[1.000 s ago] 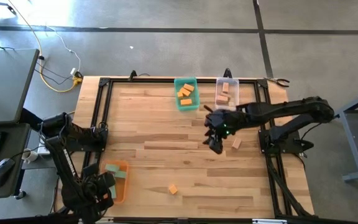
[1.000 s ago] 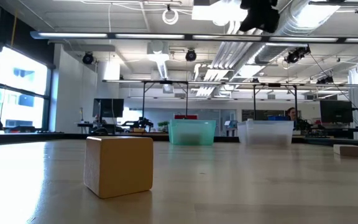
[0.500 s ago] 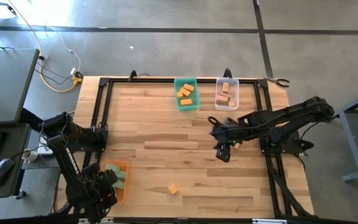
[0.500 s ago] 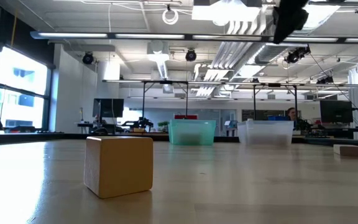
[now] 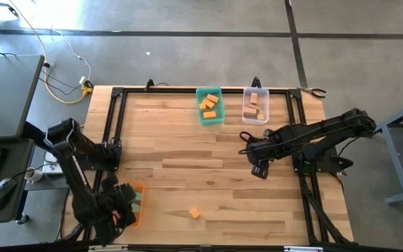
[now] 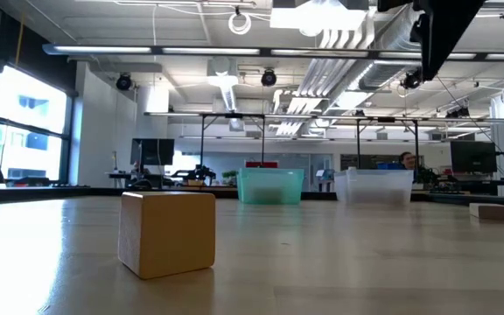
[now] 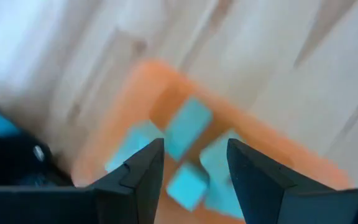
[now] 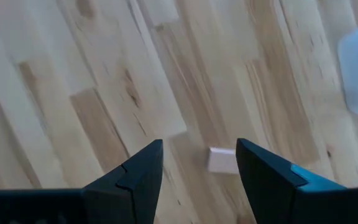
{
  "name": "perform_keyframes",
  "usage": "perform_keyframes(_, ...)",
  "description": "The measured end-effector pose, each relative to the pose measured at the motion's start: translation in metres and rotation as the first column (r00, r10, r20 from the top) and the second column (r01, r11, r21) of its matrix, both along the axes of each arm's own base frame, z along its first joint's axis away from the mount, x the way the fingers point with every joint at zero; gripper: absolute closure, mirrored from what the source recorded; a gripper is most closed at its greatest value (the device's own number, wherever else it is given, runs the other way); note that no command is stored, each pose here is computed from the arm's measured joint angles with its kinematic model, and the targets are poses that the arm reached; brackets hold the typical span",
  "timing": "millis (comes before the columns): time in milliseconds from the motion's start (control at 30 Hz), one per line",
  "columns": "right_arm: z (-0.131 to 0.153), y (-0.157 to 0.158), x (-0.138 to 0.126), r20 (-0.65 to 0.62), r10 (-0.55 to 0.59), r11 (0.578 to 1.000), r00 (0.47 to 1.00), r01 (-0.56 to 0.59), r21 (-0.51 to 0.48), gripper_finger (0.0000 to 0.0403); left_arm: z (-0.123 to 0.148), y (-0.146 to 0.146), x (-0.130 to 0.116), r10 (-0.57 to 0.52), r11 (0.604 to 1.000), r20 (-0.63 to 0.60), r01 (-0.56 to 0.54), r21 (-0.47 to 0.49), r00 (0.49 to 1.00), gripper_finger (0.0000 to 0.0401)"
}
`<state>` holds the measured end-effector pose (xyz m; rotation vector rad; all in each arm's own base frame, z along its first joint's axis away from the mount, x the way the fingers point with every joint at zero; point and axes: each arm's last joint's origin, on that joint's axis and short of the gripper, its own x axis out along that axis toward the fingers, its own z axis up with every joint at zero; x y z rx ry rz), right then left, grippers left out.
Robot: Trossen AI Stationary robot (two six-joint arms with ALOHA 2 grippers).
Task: Sort & place blocks by color
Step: Put the brown block into the transparent bin
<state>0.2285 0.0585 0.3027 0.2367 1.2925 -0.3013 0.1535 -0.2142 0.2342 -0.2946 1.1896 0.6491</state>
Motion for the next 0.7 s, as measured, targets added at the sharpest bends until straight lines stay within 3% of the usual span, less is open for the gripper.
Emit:
perform_keyframes(200,-0.001,-0.002,-0.006,-0.064,-0.019,1.000,0.998,0.019,-0.010,0.0204,0.034,0.033,0.000,-0.107,0.988,0.154,0.087,0.129,0.982,0.0238)
perform_keyframes(367,-0.002,-0.004,-0.012,-0.130,-0.025,0.999,0.991,0.022,-0.026,0.0201,0.063,0.063,0.000,-0.133,0.977,0.308,0.072,0.202,0.942,0.0238)
perform_keyframes(700,-0.002,-0.024,-0.012,-0.135,-0.312,0.950,0.940,0.311,-0.033,0.0201,0.089,0.100,-0.004,-0.113,0.967,0.432,-0.002,0.257,0.895,0.0240)
